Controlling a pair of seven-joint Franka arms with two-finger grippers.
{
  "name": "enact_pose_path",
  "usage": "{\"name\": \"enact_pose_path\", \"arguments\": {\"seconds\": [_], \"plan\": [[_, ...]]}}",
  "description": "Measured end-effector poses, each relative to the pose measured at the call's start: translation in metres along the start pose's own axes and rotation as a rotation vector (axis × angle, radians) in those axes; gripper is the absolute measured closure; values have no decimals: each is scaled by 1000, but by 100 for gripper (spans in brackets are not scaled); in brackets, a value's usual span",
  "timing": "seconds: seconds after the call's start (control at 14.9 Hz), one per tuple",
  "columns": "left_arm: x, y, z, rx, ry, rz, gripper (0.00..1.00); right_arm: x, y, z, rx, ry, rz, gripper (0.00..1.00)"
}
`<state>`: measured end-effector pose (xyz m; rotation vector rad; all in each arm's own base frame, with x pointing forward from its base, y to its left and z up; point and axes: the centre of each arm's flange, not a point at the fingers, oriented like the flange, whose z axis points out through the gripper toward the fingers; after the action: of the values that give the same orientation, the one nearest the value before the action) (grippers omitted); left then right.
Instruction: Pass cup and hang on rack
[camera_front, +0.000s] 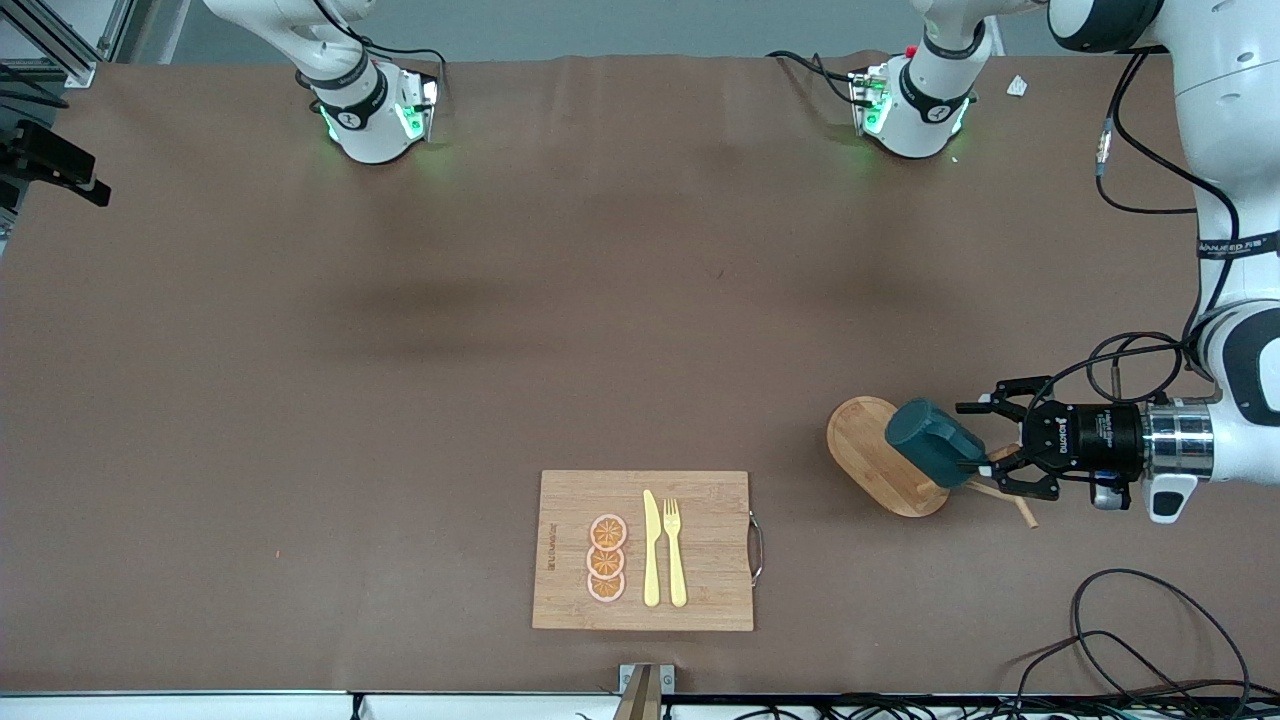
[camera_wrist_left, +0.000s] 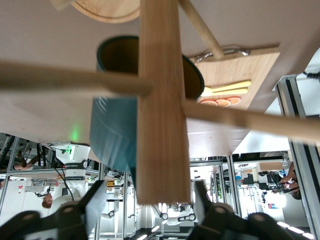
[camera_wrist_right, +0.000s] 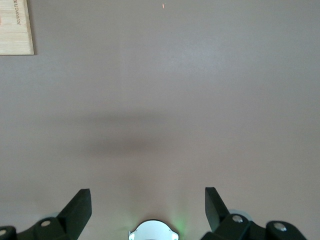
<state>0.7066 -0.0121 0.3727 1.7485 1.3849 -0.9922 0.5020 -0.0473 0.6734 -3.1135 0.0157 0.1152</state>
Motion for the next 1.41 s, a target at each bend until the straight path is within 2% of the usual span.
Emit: {"name": "enact_pose_path", "arguments": {"seconds": [0.13,0.27,0.4,0.6,0.81,1.01,1.21,1.41], "plan": [[-19,1,-2,9,-6,30,0,0,-1,0,12,0,-3,0],[-47,-1,-10,17,0,69,0,0,-3,0,21,0,-6,0],[-80,-6,-16,50,47,120,0,0,-3,0,21,0,-13,0],[-137,-17,4,173,202,228,0,0,-2,0,18,0,-28,0],[-179,-29,41,366,423,426,0,0,-1,0,-6,-2,-34,0],[-203,-37,57,538,642,613,0,0,-6,0,-13,-3,-43,0],[-231,-45,50,637,804,749,0,0,-6,0,-13,-3,-45,0],[-268,-57,29,706,901,906,0,0,-6,0,-12,-3,-44,0]]}}
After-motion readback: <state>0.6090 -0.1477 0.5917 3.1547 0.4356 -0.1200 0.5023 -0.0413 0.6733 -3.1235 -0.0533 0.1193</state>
